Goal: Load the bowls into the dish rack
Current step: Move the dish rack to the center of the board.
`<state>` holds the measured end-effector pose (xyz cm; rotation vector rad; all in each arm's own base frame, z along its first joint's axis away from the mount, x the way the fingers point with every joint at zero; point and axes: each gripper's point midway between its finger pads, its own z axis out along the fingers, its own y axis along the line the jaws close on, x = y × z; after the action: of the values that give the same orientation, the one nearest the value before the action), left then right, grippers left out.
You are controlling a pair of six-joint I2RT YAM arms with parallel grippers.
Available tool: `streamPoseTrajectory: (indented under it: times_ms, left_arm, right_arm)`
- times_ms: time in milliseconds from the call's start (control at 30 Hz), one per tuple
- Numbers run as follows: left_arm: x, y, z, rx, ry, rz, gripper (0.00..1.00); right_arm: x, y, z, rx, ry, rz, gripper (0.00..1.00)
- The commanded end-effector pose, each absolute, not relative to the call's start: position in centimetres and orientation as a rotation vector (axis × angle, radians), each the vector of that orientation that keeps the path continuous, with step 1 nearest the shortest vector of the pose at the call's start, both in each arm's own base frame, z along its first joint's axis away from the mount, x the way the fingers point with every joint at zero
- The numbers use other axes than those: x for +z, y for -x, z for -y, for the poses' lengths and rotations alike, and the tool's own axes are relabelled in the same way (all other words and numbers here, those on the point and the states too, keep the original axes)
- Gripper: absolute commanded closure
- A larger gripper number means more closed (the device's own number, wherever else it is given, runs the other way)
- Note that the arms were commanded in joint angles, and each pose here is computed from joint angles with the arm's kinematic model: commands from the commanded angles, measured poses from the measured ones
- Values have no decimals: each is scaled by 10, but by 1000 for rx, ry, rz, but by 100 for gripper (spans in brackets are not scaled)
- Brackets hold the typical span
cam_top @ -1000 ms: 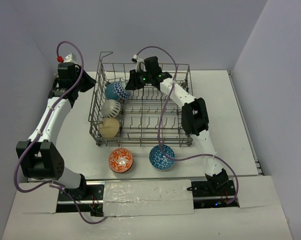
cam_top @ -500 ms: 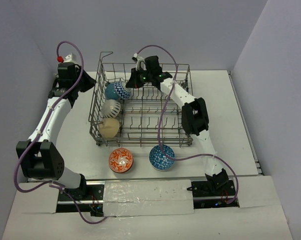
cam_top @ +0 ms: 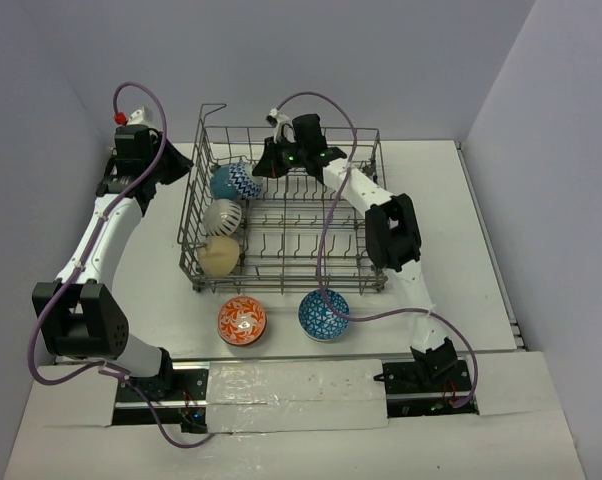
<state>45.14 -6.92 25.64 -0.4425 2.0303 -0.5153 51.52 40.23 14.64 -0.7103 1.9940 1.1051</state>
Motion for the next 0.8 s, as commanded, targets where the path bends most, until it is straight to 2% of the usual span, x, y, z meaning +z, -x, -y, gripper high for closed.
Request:
streamPoseTrajectory:
  times_ms: [0, 767]
  left_arm:
    - [278, -445, 97, -662, 368, -2024, 100]
    - [277, -446, 94, -670, 381, -2024, 100]
  right_arm:
    - [135, -505, -387, 1059, 700, -2083, 100]
    - [169, -507, -372, 999, 666, -1992, 100]
